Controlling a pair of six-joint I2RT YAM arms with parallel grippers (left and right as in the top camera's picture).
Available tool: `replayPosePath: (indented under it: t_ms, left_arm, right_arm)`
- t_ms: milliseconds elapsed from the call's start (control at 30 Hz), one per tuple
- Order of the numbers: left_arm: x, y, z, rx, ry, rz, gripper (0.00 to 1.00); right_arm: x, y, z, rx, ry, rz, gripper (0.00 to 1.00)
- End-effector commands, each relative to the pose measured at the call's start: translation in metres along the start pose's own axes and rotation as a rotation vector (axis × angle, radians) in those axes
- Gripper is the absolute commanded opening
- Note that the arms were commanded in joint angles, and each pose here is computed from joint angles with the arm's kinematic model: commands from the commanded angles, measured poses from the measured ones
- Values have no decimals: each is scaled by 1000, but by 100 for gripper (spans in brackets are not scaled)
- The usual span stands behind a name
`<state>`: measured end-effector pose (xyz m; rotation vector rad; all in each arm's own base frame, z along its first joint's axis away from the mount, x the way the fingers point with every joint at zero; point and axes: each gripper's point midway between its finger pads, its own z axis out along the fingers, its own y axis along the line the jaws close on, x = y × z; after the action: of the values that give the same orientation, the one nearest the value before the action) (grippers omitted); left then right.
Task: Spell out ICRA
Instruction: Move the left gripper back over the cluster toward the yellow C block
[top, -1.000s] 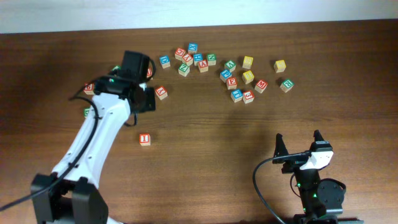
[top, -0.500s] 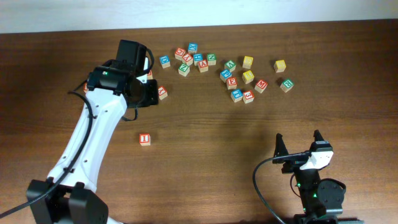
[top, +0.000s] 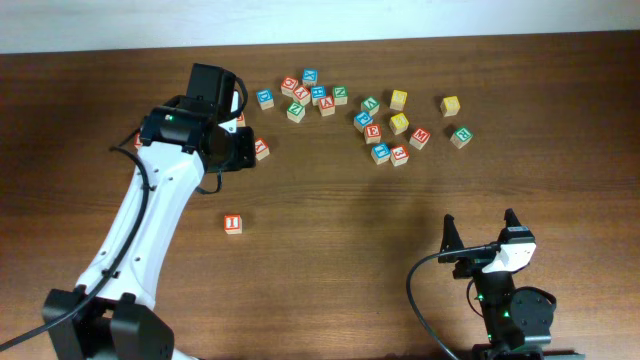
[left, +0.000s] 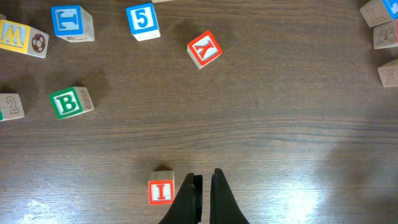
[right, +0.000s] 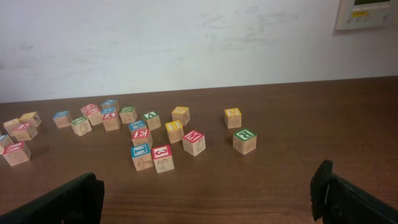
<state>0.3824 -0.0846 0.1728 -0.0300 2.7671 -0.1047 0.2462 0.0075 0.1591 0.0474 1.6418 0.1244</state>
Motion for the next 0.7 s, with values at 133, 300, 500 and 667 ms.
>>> replayPosePath:
  t_ms: [133,300,500,667]
  left_arm:
    - [-3,2,-5,-6,-17,-2,0]
    - [-1,3,-2,-7,-11,-1,0]
    - [3,3,6,-9,-3,-1,0]
    - [6,4,13,-10,2,-1,0]
  right_arm:
    - [2,-2,0,9,5,4,98]
    - [3,-2,0,9,5,4,98]
    - [2,-2,0,9,5,4,98]
    - [2,-2,0,9,5,4,98]
